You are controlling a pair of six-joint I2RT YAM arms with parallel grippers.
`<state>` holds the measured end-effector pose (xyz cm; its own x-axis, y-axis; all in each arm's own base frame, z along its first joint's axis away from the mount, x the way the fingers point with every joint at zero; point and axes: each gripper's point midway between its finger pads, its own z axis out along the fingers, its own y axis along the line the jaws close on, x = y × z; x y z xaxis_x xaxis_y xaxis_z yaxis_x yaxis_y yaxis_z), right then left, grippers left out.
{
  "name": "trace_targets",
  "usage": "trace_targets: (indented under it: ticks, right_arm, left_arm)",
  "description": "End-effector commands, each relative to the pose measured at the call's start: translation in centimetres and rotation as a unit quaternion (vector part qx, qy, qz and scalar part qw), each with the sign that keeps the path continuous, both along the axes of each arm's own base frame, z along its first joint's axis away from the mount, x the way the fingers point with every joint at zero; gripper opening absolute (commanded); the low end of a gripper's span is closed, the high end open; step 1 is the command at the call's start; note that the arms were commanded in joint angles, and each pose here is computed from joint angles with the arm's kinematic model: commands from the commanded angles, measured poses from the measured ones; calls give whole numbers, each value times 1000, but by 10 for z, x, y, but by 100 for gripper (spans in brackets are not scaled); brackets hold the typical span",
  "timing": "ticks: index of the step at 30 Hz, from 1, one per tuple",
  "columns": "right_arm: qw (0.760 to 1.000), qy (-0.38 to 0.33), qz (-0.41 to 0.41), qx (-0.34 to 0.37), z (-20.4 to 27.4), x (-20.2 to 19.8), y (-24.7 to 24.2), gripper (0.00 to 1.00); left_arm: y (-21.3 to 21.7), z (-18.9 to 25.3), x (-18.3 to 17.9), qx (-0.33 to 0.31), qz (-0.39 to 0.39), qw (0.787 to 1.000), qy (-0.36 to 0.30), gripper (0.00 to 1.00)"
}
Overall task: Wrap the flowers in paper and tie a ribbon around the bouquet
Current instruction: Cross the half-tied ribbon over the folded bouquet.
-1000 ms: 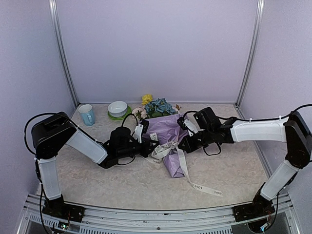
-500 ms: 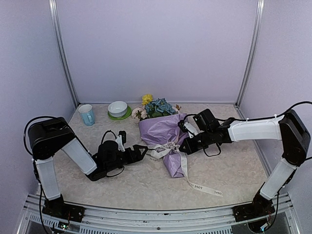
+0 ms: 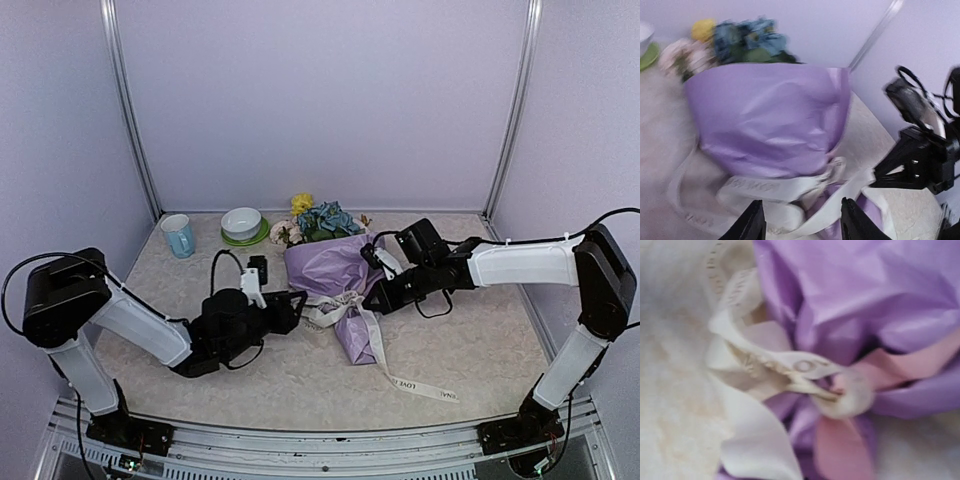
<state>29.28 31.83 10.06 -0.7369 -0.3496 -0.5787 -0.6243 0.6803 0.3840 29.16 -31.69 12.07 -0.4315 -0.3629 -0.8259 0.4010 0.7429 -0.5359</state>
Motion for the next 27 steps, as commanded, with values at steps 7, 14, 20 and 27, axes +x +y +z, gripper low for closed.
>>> trace_targets:
  ticks: [7, 14, 20, 27]
  right_arm:
    - [984, 26, 18, 176, 63, -16, 37, 0]
    - [976, 17, -20, 215, 76, -17, 32, 0]
    - [975, 12, -15, 222, 81, -21, 37, 0]
    - [975, 21, -6, 222, 77, -23, 42, 0]
  left_arm:
    - [-122, 24, -45, 171, -172, 959, -149, 89]
    - [-114, 11, -22, 185, -108, 966, -145, 99]
    - [-117, 5, -9, 176, -120, 966, -145, 97]
    - [-119, 14, 1, 150, -130, 969, -149, 91]
